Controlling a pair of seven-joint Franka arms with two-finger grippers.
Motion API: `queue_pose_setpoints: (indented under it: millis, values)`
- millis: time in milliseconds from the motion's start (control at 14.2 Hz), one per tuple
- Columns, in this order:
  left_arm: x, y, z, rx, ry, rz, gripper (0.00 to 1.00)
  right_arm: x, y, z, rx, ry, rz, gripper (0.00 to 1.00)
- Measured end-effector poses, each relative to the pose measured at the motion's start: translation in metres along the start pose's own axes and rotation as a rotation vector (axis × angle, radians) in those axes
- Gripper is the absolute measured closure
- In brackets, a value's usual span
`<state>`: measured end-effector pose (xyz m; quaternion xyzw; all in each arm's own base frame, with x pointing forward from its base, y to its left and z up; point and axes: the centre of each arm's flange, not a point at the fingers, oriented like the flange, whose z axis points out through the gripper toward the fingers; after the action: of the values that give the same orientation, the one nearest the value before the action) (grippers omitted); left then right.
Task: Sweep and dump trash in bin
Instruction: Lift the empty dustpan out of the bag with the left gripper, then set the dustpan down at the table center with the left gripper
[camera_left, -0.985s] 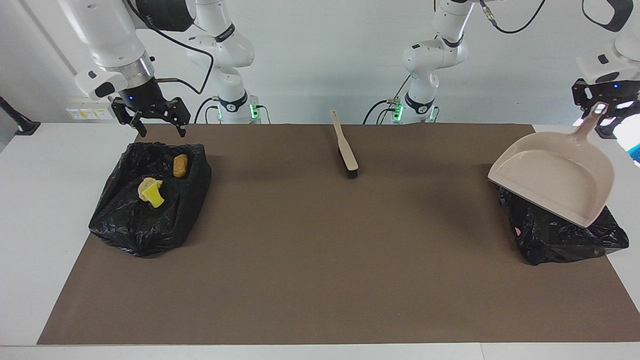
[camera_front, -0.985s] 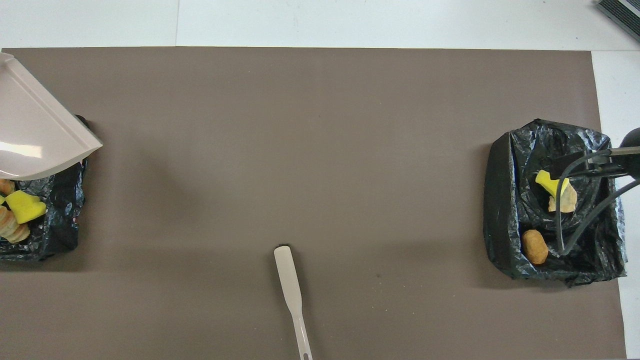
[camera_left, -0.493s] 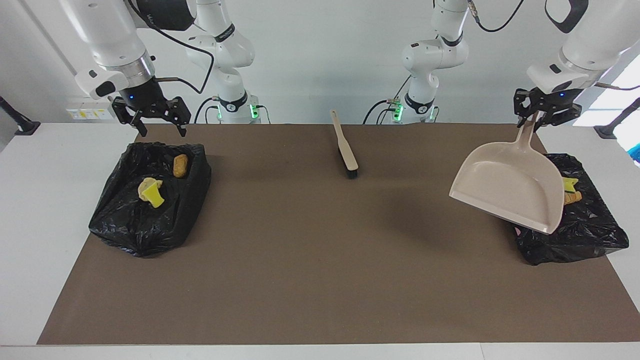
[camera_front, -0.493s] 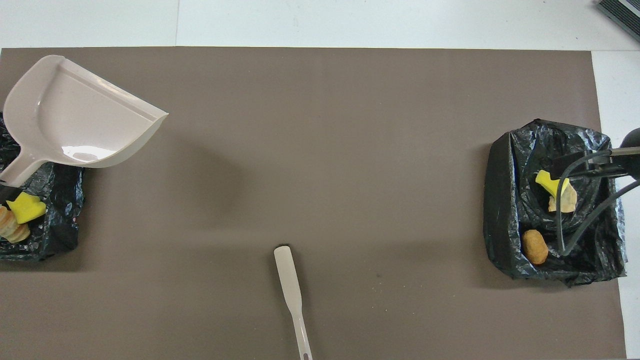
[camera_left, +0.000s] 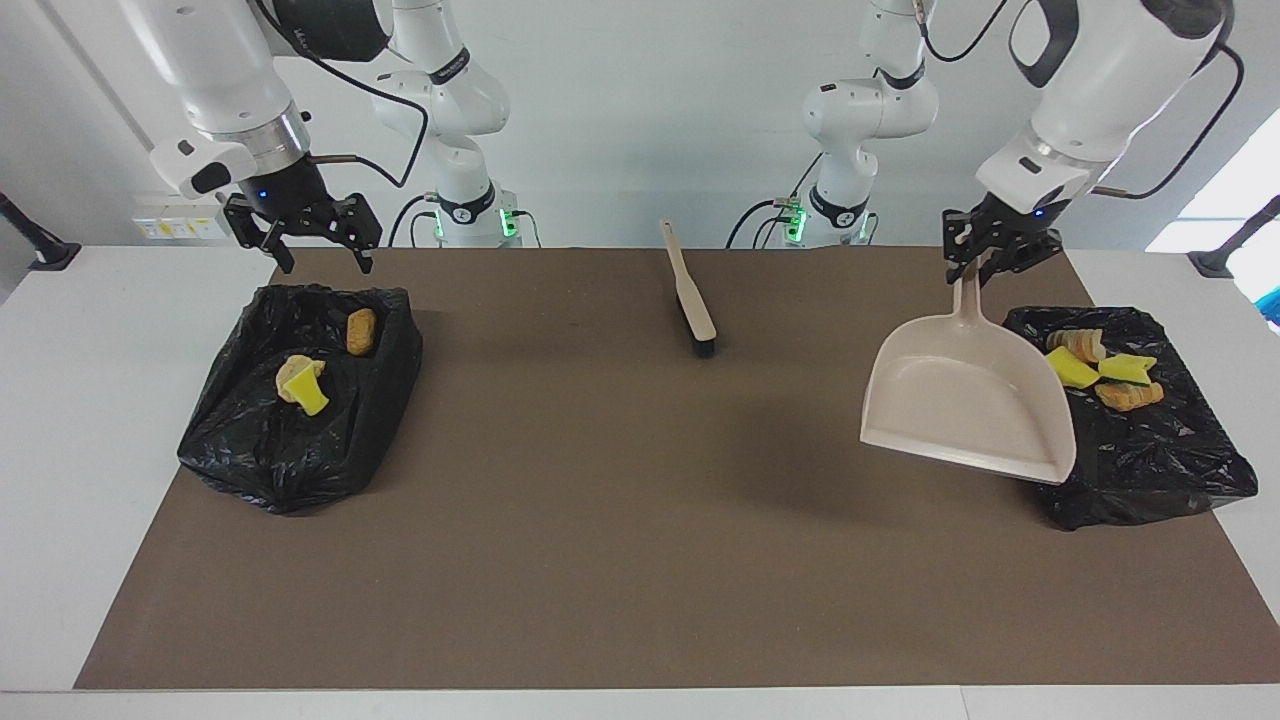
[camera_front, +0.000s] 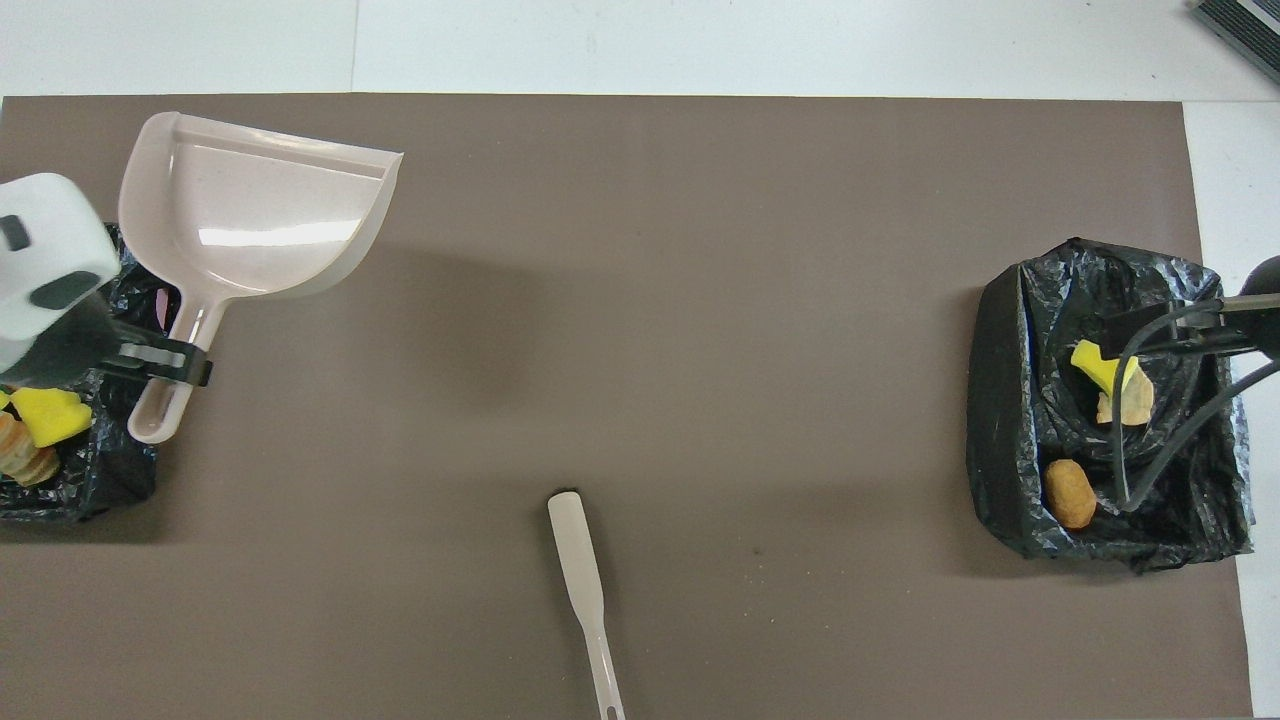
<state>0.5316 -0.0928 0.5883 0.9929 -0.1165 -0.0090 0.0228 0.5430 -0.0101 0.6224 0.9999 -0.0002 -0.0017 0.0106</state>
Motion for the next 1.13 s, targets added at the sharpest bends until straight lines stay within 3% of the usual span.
queue_pose_setpoints:
  millis: [211, 493, 774, 1126]
  values:
    - [0.011, 0.068, 0.045, -0.004, 0.04, -0.05, 0.69, 0.0, 0.0, 0.0, 0.0, 0.0, 0.0, 0.0]
    - [0.017, 0.153, 0.12, -0.011, 0.007, 0.043, 0.69, 0.0, 0.0, 0.0, 0.0, 0.0, 0.0, 0.0]
    - [0.037, 0.212, 0.197, -0.033, 0.022, 0.018, 0.69, 0.0, 0.0, 0.0, 0.0, 0.0, 0.0, 0.0]
    - [0.031, 0.247, 0.212, -0.043, 0.032, -0.058, 0.69, 0.0, 0.0, 0.0, 0.0, 0.0, 0.0, 0.0]
